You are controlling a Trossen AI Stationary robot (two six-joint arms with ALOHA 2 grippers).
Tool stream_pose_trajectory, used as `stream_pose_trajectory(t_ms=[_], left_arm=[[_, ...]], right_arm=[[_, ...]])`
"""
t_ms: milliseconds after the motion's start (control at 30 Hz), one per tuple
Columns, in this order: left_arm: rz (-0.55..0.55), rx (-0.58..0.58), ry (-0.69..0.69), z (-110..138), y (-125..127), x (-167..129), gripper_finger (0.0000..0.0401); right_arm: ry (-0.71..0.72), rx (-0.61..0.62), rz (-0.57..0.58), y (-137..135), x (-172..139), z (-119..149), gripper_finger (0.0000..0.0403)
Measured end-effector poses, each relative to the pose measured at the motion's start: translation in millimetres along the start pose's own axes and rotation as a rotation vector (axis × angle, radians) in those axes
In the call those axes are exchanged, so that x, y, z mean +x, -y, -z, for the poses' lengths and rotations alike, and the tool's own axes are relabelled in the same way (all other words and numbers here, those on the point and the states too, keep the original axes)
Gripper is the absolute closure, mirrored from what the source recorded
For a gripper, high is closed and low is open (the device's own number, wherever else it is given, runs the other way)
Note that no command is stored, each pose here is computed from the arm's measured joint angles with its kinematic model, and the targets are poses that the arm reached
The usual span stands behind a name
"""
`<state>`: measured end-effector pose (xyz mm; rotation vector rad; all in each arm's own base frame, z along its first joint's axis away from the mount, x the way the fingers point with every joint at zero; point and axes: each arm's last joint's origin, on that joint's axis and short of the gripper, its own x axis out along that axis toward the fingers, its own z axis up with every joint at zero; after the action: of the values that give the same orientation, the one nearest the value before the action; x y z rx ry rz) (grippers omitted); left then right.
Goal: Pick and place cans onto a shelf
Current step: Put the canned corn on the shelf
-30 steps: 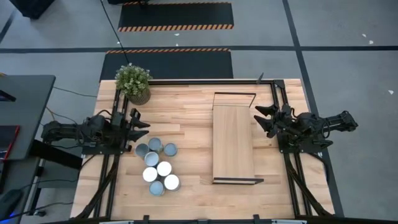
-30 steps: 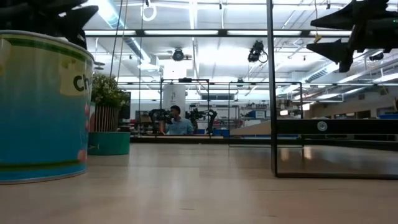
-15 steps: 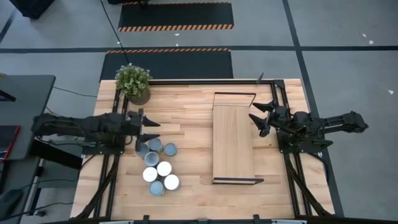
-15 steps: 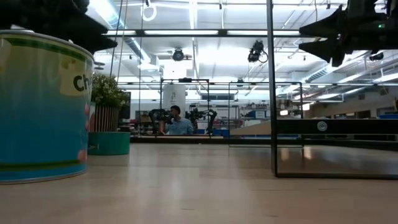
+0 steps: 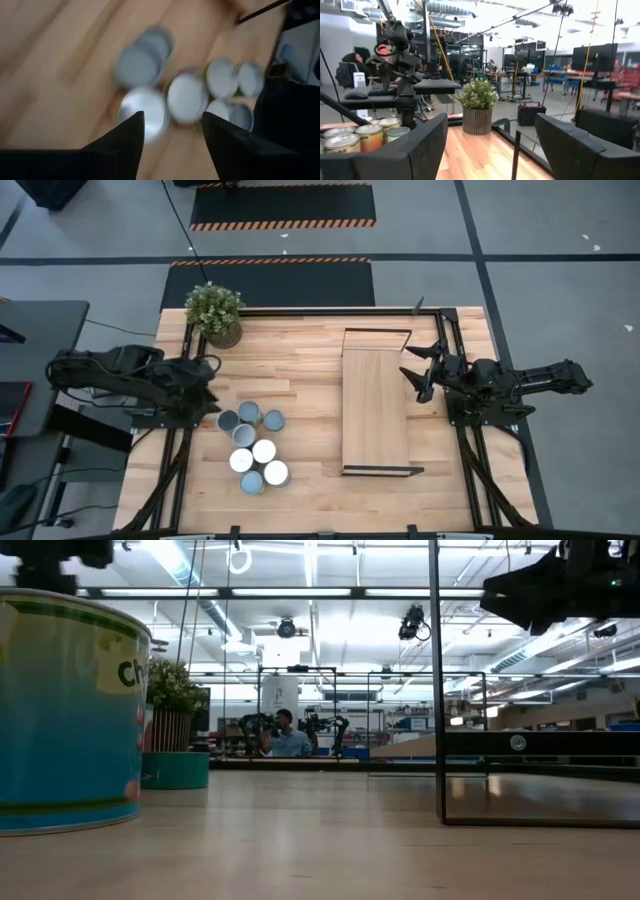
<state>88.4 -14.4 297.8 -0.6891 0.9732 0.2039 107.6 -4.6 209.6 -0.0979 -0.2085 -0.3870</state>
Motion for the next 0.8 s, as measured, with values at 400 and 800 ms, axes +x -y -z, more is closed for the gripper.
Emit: stream_pose_trajectory(t_ms=[400,800], left_arm=[[-0.309,0.126,-0.329,10,12,35,0.0227],[-0.444,0.233,-0.515,19,37,77,0.0141]], right_arm=[[-0.011,-0.024,-0.002,0,0,1,0.0096],[-0.024,-0.025,-0.016,-2,0,2,0.0096]])
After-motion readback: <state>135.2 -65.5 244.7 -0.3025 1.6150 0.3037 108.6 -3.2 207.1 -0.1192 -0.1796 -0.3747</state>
